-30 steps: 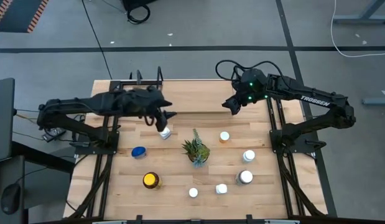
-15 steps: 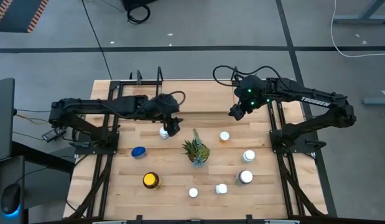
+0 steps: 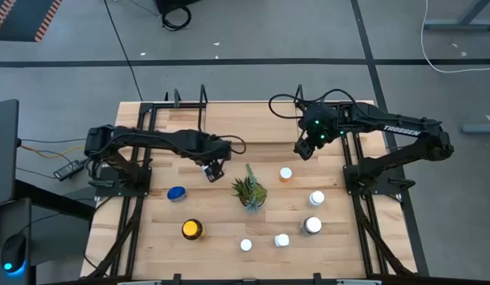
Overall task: Pick and place medicine bottles onto shelf by color
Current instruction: Put the top white pill bottle on the shelf
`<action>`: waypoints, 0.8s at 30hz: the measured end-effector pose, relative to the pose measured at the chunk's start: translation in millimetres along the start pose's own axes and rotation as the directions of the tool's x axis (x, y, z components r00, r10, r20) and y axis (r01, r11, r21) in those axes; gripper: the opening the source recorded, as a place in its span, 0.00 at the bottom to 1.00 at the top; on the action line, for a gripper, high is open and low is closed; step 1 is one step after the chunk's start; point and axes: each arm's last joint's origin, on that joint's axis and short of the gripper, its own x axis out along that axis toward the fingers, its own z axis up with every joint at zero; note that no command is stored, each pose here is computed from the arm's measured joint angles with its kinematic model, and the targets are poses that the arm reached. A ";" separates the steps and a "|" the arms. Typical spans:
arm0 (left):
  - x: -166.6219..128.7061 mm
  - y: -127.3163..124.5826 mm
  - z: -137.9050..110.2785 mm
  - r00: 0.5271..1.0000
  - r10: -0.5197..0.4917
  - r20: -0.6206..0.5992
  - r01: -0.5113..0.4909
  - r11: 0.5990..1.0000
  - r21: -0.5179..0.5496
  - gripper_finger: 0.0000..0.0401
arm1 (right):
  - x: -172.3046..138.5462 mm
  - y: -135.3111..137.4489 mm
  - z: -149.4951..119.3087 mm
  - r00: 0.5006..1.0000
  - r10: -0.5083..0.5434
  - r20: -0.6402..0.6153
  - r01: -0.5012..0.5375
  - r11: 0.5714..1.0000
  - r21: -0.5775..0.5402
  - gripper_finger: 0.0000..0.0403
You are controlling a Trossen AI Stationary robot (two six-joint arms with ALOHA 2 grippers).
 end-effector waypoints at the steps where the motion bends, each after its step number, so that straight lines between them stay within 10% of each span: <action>1: 3.2 -0.9 -0.1 1.000 0.008 -0.016 -0.008 1.000 -0.003 0.68 | 0.0 -0.2 0.1 1.000 -0.007 0.004 0.007 1.000 -0.005 0.50; 24: 41.7 -9.3 6.0 0.987 -0.017 -0.162 0.001 0.995 -0.098 0.68 | -0.1 -1.5 0.9 0.999 -0.036 0.024 0.037 0.999 -0.026 0.50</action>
